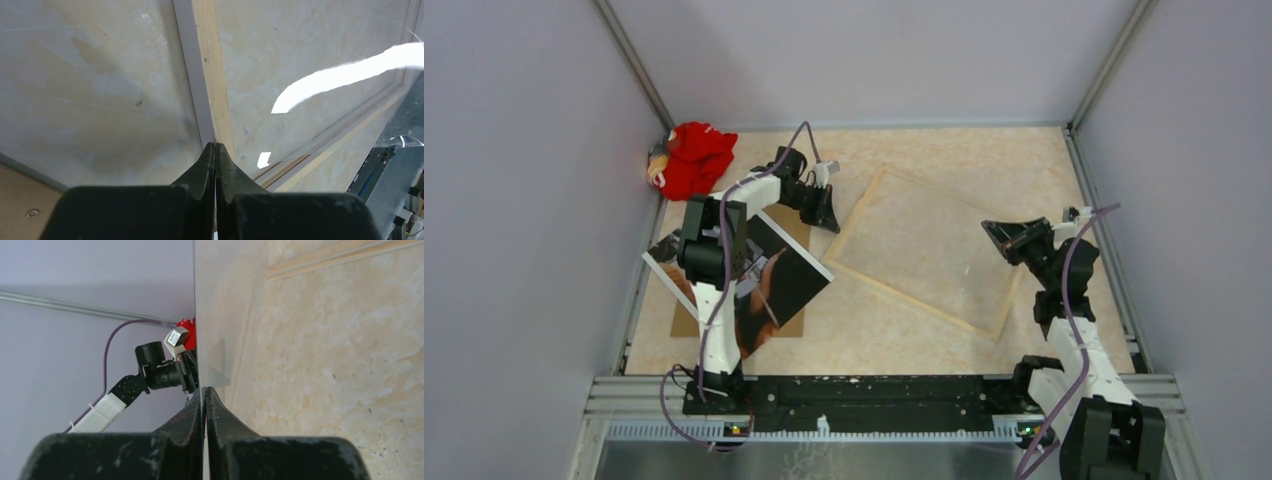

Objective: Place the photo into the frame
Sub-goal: Pick up the photo frame item from the photo frame.

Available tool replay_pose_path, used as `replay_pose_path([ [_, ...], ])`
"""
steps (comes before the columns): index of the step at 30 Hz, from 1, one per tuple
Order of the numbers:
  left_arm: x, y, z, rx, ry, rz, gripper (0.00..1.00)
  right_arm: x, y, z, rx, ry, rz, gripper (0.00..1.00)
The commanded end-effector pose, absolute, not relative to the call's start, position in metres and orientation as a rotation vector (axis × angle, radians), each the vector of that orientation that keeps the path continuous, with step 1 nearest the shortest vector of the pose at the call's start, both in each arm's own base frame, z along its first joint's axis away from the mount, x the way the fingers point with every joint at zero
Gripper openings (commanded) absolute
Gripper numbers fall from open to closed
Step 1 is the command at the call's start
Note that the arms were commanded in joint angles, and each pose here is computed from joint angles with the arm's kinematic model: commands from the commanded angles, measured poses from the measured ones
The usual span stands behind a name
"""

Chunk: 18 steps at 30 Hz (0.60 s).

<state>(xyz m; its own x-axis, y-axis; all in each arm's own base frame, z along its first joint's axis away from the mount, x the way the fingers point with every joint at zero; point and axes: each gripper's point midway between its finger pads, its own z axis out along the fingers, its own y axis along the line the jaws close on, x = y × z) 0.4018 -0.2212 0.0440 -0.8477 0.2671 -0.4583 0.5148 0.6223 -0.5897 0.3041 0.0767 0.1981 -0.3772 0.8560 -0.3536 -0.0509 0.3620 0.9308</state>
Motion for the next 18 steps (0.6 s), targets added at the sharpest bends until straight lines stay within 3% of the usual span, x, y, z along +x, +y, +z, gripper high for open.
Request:
replay_pose_path([
  [1,0.397,-0.223,0.038,0.665,2.522,-1.059,0.0,0.307,0.076,0.216,0.667,1.583,1.206,0.0],
  [13,0.395,-0.222,0.037,0.665,2.528,-1.053,0.0,0.304,0.077,0.226,0.721,1.515,1.292,0.0],
  [18,0.394,-0.222,0.037,0.666,2.527,-1.053,0.0,0.299,0.072,0.194,0.814,1.613,1.209,0.0],
])
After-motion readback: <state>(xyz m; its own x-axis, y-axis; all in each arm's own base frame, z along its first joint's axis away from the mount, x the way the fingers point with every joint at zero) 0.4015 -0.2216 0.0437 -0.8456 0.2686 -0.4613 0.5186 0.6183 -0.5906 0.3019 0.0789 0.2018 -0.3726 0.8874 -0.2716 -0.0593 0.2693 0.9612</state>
